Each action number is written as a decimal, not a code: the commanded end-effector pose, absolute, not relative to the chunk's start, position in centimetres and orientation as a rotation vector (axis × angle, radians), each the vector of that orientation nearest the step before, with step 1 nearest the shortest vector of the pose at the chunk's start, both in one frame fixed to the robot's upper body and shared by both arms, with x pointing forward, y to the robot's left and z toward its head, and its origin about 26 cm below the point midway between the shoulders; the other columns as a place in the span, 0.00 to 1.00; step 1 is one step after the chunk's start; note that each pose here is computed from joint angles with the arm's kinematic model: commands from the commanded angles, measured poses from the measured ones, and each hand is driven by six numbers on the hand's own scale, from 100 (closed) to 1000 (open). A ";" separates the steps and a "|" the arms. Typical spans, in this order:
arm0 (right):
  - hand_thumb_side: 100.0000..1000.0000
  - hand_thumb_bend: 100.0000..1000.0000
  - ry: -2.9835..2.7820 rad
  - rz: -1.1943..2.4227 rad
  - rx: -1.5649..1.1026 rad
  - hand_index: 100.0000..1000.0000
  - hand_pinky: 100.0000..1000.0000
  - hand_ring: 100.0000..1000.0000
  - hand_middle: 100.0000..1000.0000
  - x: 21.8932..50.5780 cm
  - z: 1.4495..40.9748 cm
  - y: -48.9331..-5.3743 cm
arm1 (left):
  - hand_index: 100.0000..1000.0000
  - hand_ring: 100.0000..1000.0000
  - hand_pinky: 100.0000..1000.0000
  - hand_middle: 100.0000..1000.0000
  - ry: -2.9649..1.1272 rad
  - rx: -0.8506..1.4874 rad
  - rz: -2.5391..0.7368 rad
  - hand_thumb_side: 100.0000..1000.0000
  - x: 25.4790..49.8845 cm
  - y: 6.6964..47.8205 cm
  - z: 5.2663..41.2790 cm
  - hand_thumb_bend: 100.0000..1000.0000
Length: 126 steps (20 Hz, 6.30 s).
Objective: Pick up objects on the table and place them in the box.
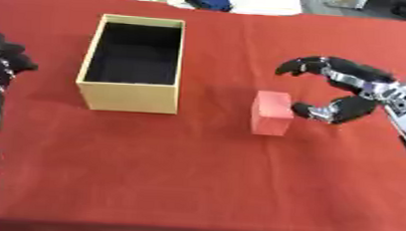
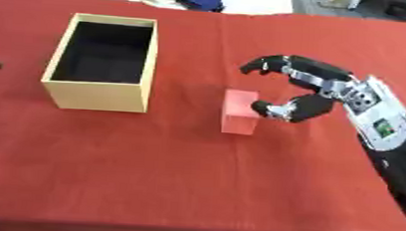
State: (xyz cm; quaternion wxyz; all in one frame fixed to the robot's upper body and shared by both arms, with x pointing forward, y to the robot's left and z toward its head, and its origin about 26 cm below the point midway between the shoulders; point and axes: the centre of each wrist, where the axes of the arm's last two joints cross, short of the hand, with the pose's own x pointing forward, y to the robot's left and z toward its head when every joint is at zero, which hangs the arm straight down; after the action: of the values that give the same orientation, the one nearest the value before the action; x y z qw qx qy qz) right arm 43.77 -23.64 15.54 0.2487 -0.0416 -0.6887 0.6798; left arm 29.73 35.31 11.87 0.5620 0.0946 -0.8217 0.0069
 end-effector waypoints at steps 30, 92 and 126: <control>0.70 0.27 -1.812 2.149 -0.157 0.94 0.80 0.90 0.78 44.0 13.5 -23.3 | 0.61 0.54 0.82 0.47 -1.957 0.222 -0.009 0.69 29.8 35.5 12.5 0.23; 0.00 0.31 -2.415 1.745 -0.445 0.79 0.66 0.67 0.23 46.2 24.4 -18.9 | 0.61 0.55 0.83 0.47 -1.946 0.163 -0.091 0.69 30.2 34.7 12.5 0.23; 0.11 0.41 -2.382 1.744 -0.445 0.93 0.76 0.83 0.82 48.8 22.0 -11.8 | 0.61 0.55 0.83 0.47 -1.985 0.031 -0.183 0.69 31.7 32.4 13.8 0.23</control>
State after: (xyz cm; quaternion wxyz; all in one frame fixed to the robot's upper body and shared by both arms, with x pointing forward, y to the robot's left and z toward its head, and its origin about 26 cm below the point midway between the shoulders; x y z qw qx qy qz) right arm 48.79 -11.25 19.93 0.0946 -0.1387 -0.7845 0.5970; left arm 31.75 32.14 13.13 0.5511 0.0082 -0.8312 -0.0730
